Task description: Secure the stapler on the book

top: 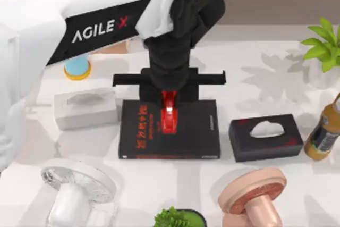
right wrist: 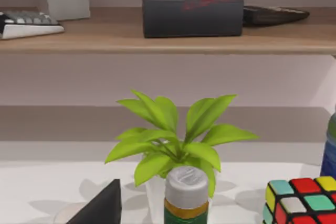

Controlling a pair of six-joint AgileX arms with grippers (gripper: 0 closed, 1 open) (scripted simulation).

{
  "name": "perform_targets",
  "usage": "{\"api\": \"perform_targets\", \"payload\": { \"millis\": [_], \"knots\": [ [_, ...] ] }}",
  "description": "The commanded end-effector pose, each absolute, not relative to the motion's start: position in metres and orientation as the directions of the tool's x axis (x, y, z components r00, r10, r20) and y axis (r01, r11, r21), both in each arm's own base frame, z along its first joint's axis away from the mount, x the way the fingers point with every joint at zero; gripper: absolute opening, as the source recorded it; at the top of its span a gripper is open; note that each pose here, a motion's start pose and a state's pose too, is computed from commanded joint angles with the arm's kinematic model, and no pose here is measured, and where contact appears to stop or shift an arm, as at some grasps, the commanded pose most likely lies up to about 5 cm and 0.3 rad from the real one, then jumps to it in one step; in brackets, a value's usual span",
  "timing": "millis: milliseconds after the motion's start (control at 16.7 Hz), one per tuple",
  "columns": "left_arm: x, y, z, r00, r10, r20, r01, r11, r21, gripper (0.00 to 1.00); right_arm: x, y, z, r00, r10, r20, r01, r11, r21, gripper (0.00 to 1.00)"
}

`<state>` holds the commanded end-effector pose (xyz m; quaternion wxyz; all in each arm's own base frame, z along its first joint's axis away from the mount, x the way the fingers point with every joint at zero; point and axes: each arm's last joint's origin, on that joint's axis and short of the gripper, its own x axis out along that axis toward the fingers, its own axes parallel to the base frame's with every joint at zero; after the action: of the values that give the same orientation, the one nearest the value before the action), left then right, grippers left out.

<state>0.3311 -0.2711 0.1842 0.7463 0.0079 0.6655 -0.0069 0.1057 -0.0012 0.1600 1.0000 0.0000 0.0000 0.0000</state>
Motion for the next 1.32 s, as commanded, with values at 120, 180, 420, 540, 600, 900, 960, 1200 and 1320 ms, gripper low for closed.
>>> {"api": "perform_targets", "payload": {
  "millis": [120, 180, 420, 540, 600, 900, 960, 1200, 1320],
  "knots": [
    [0.332, -0.272, 0.172, 0.113, 0.001, -0.994, 0.021, 1.000, 0.003, 0.00, 0.106, -0.001, 0.160, 1.000, 0.000, 0.000, 0.000, 1.000, 0.000, 1.00],
    [0.332, -0.272, 0.166, 0.112, 0.001, -0.994, 0.022, 1.000, 0.003, 0.00, 0.106, -0.001, 0.160, 1.000, 0.000, 0.000, 0.000, 1.000, 0.000, 1.00],
    [0.332, -0.272, 0.162, 0.111, 0.001, -0.994, 0.022, 1.000, 0.004, 0.00, 0.106, -0.001, 0.160, 1.000, 0.000, 0.000, 0.000, 1.000, 0.000, 1.00],
    [0.332, -0.272, 0.162, 0.111, 0.001, -0.994, 0.022, 1.000, 0.004, 0.08, 0.106, -0.001, 0.160, 1.000, 0.000, 0.000, 0.000, 1.000, 0.000, 1.00],
    [0.332, -0.272, 0.162, 0.111, 0.001, -0.994, 0.022, 1.000, 0.004, 0.15, 0.106, -0.001, 0.160, 1.000, 0.000, 0.000, 0.000, 1.000, 0.000, 1.00],
    [0.332, -0.272, 0.162, 0.111, 0.001, -0.994, 0.022, 1.000, 0.004, 0.53, 0.106, -0.001, 0.160, 1.000, 0.000, 0.000, 0.000, 1.000, 0.000, 1.00],
    [0.332, -0.272, 0.162, 0.111, 0.001, -0.994, 0.022, 1.000, 0.004, 0.60, 0.106, -0.001, 0.160, 1.000, 0.000, 0.000, 0.000, 1.000, 0.000, 1.00],
    [0.332, -0.272, 0.162, 0.111, 0.001, -0.994, 0.022, 1.000, 0.004, 0.90, 0.106, -0.001, 0.160, 1.000, 0.000, 0.000, 0.000, 1.000, 0.000, 1.00],
    [0.332, -0.272, 0.162, 0.111, 0.001, -0.994, 0.022, 1.000, 0.004, 1.00, 0.106, -0.001, 0.160, 1.000, 0.000, 0.000, 0.000, 1.000, 0.000, 1.00]
  ]
}}
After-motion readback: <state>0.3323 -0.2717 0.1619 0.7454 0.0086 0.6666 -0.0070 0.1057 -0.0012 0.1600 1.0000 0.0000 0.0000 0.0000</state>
